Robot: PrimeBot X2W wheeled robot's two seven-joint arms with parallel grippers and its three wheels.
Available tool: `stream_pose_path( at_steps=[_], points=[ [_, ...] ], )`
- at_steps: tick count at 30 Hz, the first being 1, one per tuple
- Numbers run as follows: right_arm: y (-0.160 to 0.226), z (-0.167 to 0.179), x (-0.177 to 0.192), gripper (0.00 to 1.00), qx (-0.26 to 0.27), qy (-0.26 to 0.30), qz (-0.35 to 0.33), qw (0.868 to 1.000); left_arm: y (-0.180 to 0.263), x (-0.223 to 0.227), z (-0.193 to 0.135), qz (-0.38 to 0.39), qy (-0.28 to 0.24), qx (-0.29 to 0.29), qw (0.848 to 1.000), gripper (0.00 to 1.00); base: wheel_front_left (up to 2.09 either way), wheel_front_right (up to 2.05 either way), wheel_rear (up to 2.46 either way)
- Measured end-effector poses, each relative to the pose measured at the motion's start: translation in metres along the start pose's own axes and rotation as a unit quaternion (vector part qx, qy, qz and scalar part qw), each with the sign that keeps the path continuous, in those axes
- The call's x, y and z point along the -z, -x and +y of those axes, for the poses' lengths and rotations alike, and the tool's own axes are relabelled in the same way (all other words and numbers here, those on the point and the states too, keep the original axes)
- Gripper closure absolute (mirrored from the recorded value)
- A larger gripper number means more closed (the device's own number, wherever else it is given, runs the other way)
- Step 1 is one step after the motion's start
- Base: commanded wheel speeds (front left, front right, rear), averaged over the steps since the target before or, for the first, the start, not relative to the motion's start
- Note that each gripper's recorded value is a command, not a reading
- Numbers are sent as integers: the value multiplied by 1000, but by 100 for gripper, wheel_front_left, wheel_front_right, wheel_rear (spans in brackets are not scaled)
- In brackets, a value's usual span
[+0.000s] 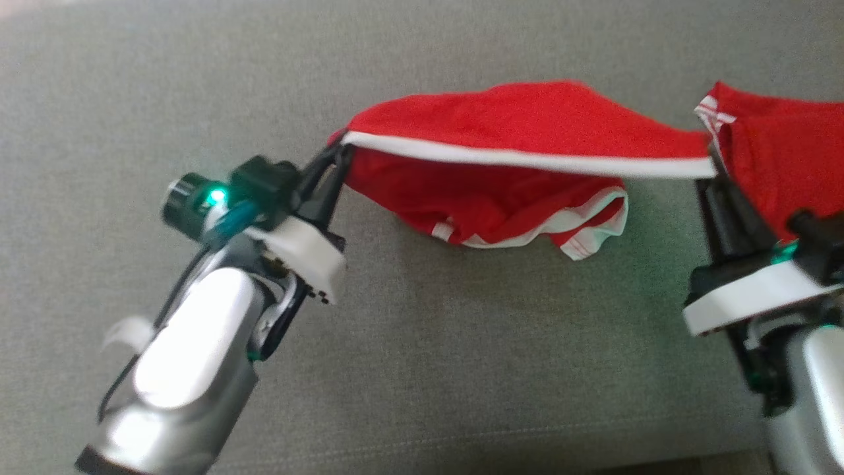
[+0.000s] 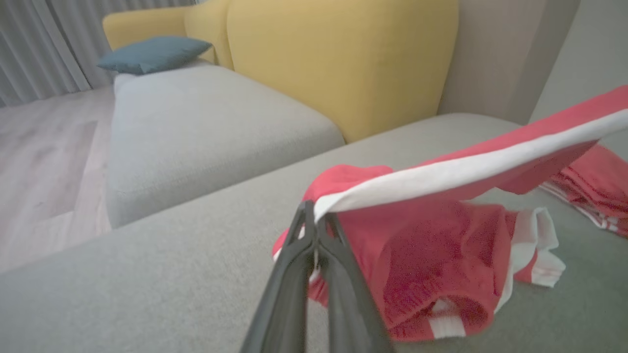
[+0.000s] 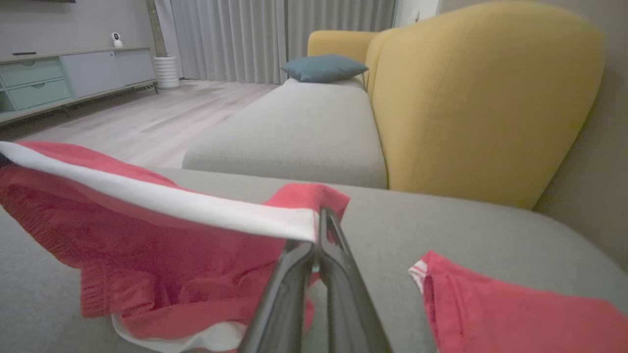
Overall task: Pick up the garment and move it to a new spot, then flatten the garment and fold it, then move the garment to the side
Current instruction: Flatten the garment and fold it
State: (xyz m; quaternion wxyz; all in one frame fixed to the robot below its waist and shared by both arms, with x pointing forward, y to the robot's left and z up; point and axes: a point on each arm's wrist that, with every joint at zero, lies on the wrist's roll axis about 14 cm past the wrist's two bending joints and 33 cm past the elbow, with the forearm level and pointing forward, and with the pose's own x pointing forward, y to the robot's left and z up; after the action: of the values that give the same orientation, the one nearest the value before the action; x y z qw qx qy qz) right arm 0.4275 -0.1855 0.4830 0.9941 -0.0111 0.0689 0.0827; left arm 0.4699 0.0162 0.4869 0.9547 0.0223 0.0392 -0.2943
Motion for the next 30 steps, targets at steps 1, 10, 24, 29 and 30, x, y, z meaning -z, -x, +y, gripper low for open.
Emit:
stream_pose_path(
  at_steps=[1, 10, 24, 29, 30],
  points=[
    [1, -1, -13, 100, -2, 10, -13, 1000, 4, -10, 2, -16, -5, -7, 1000, 100, 0, 0, 0],
    [36, 7, -148, 100, -12, 81, -162, 983, 72, -157, 13, -224, -74, -58, 970, 100, 0, 0, 0],
    [29, 18, -186, 100, -33, 53, -188, 980, 100, -197, 19, -249, -74, -81, 962, 100, 0, 0, 0],
    [-17, 9, -190, 100, -37, 27, -176, 983, 57, -185, 48, -227, -43, -85, 969, 100, 0, 0, 0],
    [-27, 9, -192, 100, -38, 23, -174, 984, 47, -187, 54, -229, -36, -87, 969, 100, 0, 0, 0]
  ],
)
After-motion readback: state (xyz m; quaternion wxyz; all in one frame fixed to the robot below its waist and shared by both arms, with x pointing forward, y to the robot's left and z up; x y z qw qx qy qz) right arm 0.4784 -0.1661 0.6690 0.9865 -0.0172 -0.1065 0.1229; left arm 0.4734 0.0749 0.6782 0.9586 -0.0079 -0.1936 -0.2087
